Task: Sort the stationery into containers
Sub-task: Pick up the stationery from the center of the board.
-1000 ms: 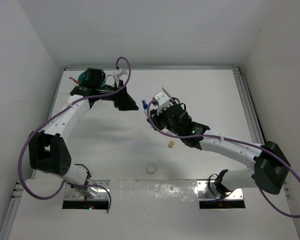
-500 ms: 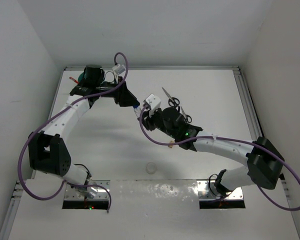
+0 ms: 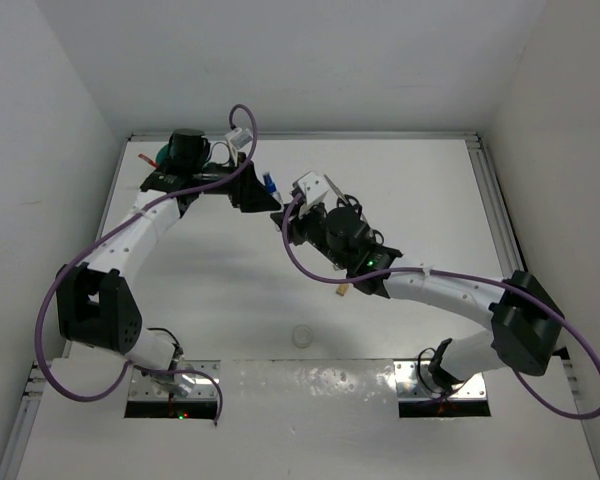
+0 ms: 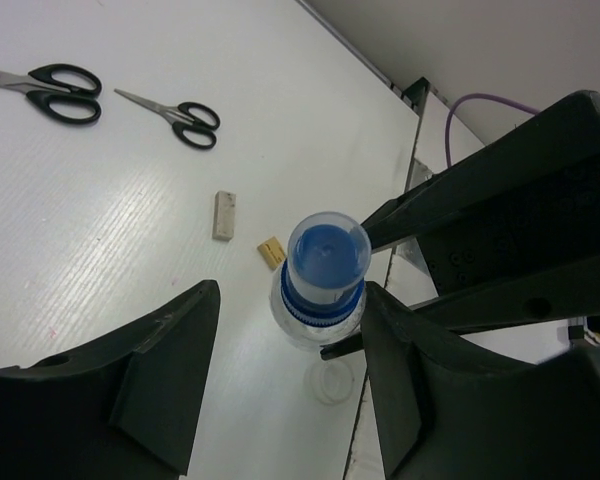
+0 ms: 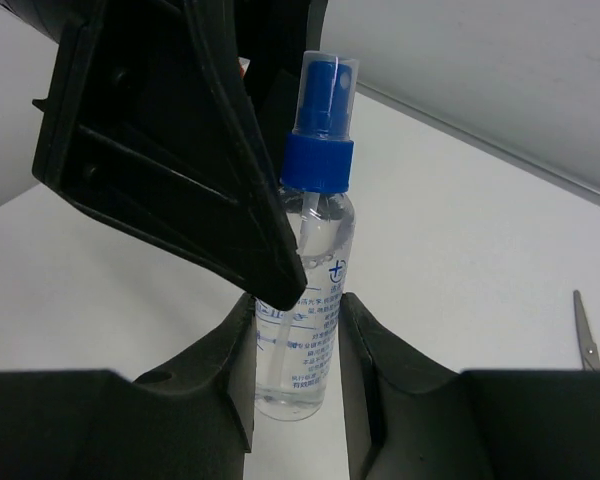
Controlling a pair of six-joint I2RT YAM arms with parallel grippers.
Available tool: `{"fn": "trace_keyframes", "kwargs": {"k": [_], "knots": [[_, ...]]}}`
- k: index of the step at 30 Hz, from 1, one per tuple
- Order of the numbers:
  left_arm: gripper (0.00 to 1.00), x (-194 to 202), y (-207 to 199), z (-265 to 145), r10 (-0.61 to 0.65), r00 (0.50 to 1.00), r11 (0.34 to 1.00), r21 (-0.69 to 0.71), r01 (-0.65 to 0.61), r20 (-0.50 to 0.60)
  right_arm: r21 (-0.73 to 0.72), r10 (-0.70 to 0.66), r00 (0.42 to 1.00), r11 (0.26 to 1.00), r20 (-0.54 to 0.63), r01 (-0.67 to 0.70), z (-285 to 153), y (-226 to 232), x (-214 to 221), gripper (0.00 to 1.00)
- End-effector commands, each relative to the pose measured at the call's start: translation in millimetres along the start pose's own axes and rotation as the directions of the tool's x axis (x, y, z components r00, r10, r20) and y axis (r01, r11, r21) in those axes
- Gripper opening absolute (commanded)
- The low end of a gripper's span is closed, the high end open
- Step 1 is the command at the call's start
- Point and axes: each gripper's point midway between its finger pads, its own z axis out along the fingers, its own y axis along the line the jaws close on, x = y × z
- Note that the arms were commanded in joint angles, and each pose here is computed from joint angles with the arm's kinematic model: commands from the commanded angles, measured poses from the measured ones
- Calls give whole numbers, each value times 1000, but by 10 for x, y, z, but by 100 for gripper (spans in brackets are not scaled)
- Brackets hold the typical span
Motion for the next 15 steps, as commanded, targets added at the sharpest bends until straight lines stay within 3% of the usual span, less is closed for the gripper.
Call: {"fn": "trace_keyframes", "kwargs": {"k": [1,5,7,15], "knots": [[55,-268,-143,-43,66,996,998,-19,-65,56,-15,50,991,999,123,-49,73,55,-417,0],[51,-325,-134,-45,61,996,998,-28,-59,69,-22,49,992,999,118,-47,68,72,-404,0],[44,-347,-128,-42,56,996,998,-30,-54,73,-22,52,992,999,115,-50,64,67,-392,0],[2,-341,-110,-57,60,996,998,-38,-58,72,-26,55,992,998,113,-52,79,77,-374,0]]}}
